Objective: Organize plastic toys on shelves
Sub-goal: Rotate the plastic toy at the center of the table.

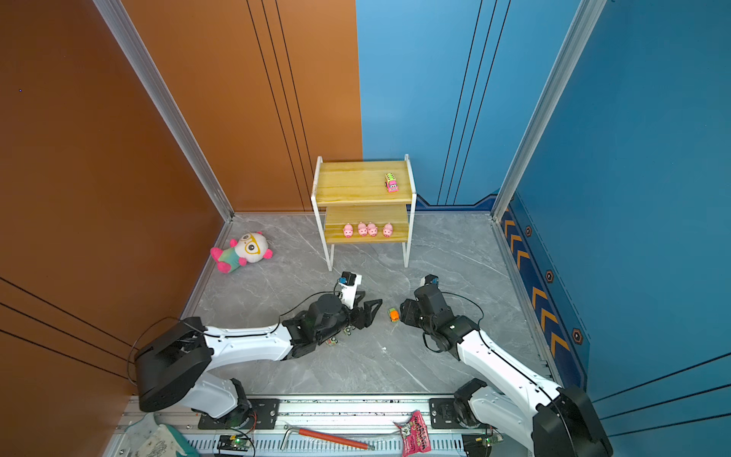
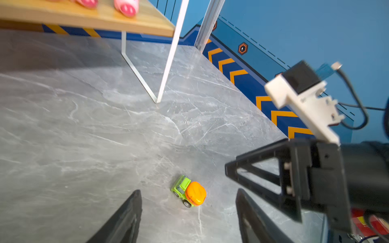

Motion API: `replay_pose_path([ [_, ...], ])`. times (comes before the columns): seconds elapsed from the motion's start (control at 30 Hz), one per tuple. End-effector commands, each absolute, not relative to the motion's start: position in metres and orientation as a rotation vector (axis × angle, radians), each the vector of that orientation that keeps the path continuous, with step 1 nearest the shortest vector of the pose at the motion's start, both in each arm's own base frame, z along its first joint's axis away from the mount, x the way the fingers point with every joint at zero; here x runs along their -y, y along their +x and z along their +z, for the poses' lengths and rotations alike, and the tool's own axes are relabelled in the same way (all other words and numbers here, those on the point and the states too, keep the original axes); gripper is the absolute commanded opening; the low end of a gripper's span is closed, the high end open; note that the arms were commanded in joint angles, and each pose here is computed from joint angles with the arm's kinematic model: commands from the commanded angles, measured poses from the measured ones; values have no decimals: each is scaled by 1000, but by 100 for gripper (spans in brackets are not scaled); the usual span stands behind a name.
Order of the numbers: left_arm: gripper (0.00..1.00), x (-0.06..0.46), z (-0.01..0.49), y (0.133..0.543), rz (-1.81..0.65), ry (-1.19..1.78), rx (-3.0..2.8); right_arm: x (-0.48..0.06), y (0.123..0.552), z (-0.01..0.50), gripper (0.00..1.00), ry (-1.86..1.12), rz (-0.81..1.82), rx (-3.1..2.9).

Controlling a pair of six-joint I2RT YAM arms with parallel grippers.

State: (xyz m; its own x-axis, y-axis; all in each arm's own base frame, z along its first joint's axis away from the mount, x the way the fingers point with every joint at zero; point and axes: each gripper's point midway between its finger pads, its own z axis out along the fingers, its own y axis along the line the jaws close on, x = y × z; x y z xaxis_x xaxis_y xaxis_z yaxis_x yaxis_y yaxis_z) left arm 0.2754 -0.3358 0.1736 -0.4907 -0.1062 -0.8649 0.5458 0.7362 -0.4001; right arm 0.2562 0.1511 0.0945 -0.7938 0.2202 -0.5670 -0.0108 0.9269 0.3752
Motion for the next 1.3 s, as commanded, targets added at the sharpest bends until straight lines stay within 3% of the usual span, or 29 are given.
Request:
replay_pose_path([
  [0.0, 78, 296, 164, 279, -677, 269, -2078, -156, 257, 94, 60, -16, 326, -2445],
  [0.47, 84, 213, 161, 282, -614, 56, -2166, -179, 267, 58, 64, -122, 273, -2532],
  [0.83, 85, 201, 162, 289, -626, 15, -2159, -160, 269, 35, 60, -157, 68, -2627],
  [1.27, 84, 202, 168, 294, -628, 26, -2154, -127, 264, 23, 57, 83, 22, -2680],
])
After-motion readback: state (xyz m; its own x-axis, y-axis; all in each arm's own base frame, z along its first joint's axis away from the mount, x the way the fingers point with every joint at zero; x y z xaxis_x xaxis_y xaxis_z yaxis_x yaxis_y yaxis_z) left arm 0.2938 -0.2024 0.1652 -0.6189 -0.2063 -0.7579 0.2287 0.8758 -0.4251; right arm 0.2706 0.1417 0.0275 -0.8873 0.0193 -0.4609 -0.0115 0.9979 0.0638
